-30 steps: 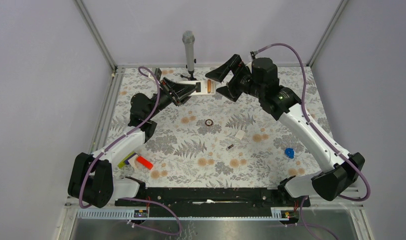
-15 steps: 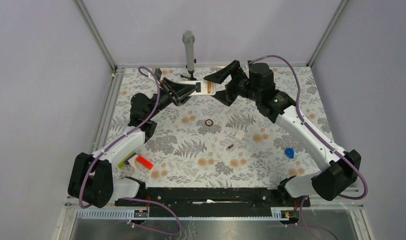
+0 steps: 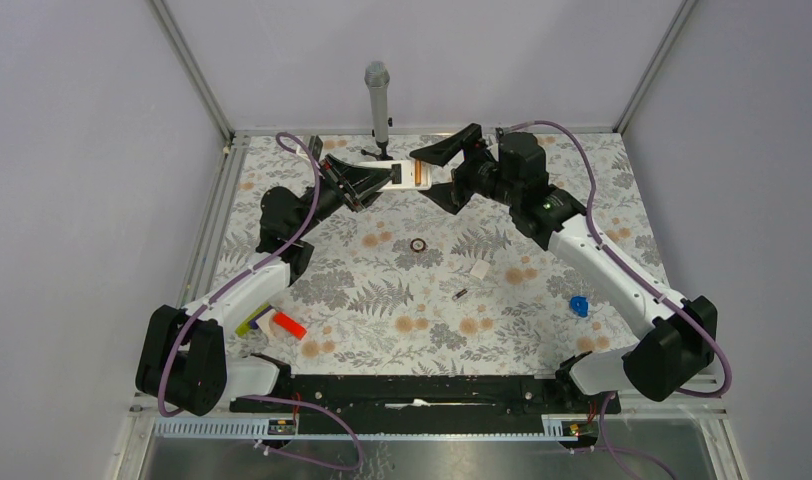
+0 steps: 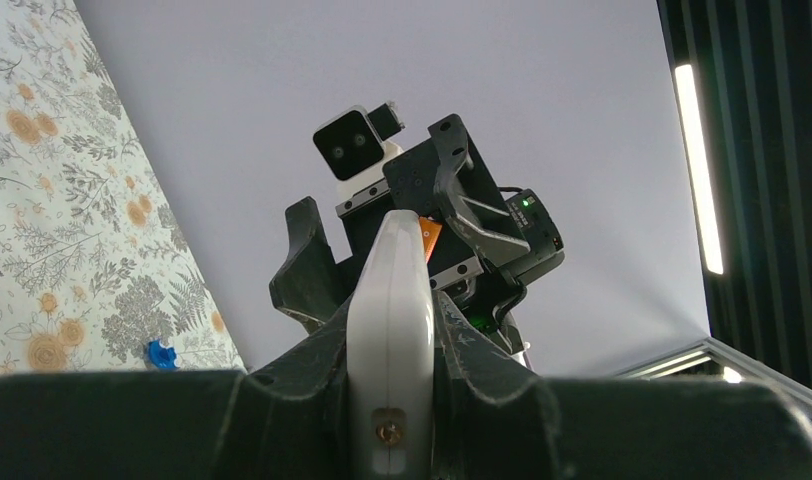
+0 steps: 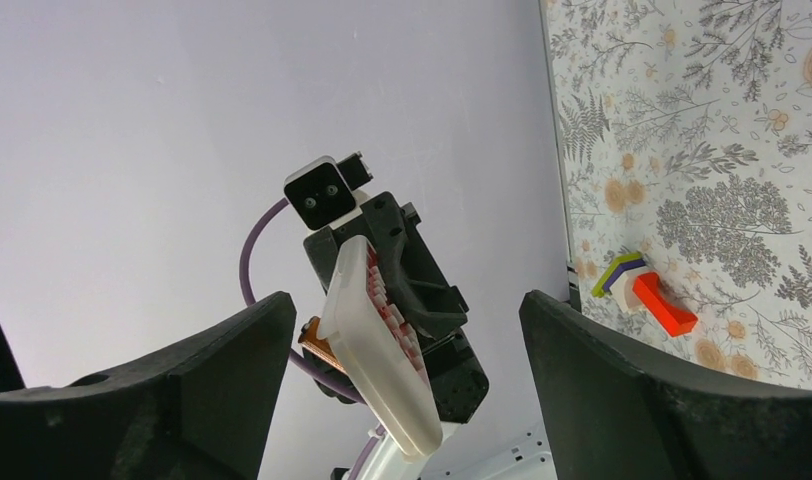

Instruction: Load the batteries into the remote control

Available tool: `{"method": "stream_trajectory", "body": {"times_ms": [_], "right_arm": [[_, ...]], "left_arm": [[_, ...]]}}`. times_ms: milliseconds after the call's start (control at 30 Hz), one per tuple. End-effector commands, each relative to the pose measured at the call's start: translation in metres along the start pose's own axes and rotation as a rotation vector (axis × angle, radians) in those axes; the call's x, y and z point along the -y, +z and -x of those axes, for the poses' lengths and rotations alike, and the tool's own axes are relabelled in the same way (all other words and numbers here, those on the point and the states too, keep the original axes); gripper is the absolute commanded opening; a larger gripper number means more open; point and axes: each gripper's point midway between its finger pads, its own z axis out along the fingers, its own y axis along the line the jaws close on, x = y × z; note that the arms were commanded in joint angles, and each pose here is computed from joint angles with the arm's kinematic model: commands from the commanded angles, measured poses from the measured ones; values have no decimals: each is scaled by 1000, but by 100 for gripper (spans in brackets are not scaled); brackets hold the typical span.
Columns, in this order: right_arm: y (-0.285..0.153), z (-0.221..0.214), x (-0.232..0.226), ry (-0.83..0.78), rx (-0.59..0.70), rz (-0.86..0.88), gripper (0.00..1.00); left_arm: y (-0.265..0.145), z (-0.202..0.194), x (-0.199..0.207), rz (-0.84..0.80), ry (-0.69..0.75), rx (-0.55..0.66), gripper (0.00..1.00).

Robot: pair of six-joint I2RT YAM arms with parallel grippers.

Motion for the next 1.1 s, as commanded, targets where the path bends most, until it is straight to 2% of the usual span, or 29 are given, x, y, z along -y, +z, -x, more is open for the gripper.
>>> {"method": "stream_trajectory", "body": {"times_ms": [0, 200, 1067], "right_arm": [[-12, 0, -29, -6, -2, 102, 91], [-12, 0, -27, 8, -1, 105, 91], [-9, -5, -11, 38, -40, 87, 70]], "left_arm": [[2, 5, 29, -101, 76, 19, 0], [1, 5, 29, -103, 76, 21, 0], [4, 12, 39, -139, 63, 52, 0]]}}
